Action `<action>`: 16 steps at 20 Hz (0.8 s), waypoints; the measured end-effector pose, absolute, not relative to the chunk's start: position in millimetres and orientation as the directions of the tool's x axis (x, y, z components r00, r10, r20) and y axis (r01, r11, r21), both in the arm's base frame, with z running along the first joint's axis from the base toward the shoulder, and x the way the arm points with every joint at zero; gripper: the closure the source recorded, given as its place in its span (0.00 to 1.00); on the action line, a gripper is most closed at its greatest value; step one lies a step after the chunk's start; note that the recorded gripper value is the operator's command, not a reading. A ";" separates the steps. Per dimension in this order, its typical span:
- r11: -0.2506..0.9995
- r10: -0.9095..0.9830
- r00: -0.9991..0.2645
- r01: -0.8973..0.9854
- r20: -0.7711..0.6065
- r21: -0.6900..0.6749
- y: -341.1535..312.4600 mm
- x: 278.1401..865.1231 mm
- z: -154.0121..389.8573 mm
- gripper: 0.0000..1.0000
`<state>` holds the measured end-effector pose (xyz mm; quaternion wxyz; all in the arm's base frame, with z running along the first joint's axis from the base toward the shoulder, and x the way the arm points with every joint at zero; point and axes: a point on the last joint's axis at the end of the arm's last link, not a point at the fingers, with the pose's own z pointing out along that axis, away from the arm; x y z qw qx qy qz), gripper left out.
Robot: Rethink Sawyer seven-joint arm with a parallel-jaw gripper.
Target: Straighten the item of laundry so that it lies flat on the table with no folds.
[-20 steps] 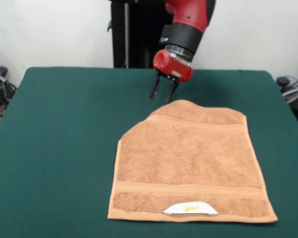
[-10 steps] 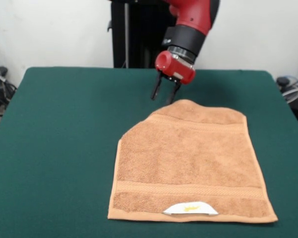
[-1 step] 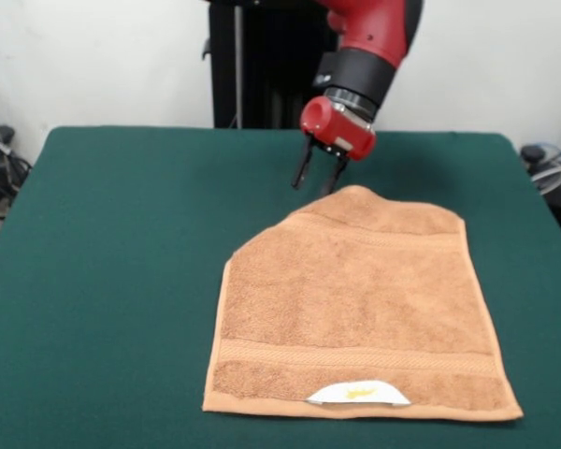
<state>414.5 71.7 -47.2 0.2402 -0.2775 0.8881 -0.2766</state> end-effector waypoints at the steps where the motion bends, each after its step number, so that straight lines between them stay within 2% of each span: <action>1: 0.692 -0.626 -0.731 -0.361 -0.272 -0.625 72.1 413.9 -47.4 0.00; 16: 0.676 -0.636 -0.741 -0.400 -0.215 -0.618 68.7 388.5 -62.3 0.00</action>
